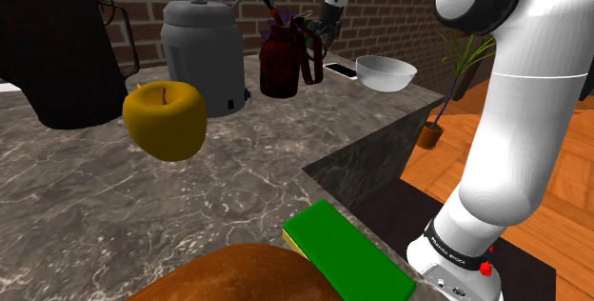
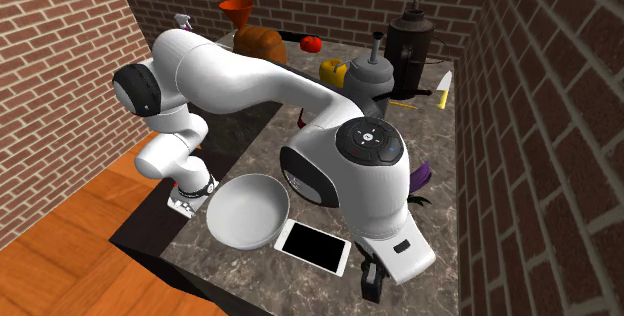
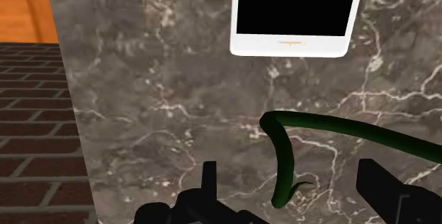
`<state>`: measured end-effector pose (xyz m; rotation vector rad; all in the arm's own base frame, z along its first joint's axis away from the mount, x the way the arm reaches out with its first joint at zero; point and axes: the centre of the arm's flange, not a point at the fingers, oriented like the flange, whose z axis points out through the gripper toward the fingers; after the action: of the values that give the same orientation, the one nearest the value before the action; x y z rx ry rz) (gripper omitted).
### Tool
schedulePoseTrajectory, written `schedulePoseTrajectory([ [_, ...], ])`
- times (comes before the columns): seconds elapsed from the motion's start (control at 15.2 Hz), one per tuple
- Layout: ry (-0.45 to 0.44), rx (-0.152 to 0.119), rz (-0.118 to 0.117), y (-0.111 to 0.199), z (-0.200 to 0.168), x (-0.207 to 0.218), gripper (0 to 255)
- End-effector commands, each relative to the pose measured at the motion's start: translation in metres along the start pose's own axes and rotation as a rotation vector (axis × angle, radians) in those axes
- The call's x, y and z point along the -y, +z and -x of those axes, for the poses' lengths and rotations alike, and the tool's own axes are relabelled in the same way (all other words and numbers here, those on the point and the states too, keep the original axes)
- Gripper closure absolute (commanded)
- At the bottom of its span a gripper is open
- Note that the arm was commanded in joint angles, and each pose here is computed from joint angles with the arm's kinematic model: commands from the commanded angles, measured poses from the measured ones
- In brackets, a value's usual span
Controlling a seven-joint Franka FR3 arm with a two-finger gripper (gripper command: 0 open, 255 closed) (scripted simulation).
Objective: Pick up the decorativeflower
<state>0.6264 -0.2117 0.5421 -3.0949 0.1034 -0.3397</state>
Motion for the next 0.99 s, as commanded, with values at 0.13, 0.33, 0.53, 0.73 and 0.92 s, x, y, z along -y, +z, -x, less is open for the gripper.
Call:
schedulePoseTrajectory([
  [0.13,0.0,-0.001,0.0,0.004,0.001,0.001,255],
  [0.33,0.0,-0.001,0.0,0.004,0.001,0.0,255],
  [0.53,0.0,-0.001,0.0,0.004,0.001,0.0,255],
  [0.73,0.0,-0.001,0.0,-0.002,0.0,0.0,255],
  [0.92,0.0,-0.001,0.0,-0.017,-0.004,0.001,255],
])
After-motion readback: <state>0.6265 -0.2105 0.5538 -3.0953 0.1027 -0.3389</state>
